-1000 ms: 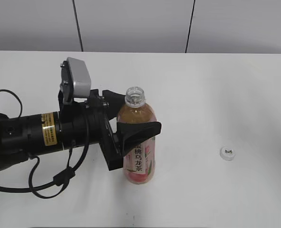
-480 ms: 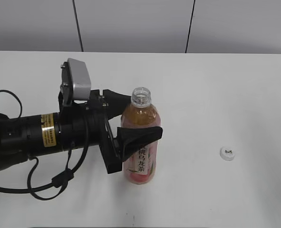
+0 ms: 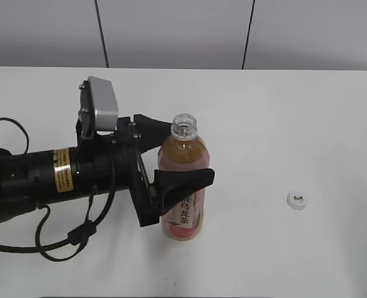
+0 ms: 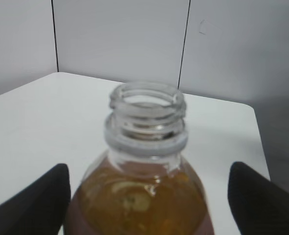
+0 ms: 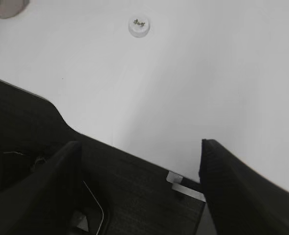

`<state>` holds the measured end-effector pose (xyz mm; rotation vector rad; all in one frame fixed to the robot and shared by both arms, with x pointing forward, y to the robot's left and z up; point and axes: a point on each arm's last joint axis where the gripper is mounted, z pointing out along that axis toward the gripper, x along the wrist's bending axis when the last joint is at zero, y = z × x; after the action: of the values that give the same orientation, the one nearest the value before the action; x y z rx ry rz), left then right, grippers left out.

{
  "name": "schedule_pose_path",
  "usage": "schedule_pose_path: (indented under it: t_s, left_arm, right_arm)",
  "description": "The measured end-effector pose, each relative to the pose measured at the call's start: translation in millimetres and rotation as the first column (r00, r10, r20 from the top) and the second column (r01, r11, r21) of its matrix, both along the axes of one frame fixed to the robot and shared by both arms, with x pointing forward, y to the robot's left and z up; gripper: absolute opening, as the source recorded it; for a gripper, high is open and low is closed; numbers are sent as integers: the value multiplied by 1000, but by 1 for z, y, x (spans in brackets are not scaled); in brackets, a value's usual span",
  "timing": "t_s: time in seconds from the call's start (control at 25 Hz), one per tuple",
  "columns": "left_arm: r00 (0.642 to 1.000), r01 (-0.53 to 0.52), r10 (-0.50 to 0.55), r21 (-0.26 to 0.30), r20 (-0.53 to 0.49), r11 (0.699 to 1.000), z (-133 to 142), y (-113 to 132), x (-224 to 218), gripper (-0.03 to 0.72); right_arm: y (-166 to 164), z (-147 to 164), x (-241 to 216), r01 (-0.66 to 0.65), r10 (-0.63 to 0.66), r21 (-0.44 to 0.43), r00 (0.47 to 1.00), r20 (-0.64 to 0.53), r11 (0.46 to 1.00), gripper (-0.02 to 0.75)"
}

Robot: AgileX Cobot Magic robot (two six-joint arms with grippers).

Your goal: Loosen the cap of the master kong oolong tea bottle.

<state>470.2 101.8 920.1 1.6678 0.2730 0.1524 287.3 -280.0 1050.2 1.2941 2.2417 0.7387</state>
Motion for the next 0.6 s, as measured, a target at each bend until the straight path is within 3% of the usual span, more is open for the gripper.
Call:
schedule_pose_path:
  t_s: [0.24, 0.6]
  left_arm:
    - [999, -38, 38, -17, 1, 999, 4, 1, 3, 594]
    - [994, -76, 82, -84, 70, 994, 33, 4, 3, 594]
  right_arm:
    - [0, -2, -10, -4, 3, 47, 1000, 29, 999, 562]
    - [0, -1, -12, -4, 2, 52, 999, 36, 999, 562]
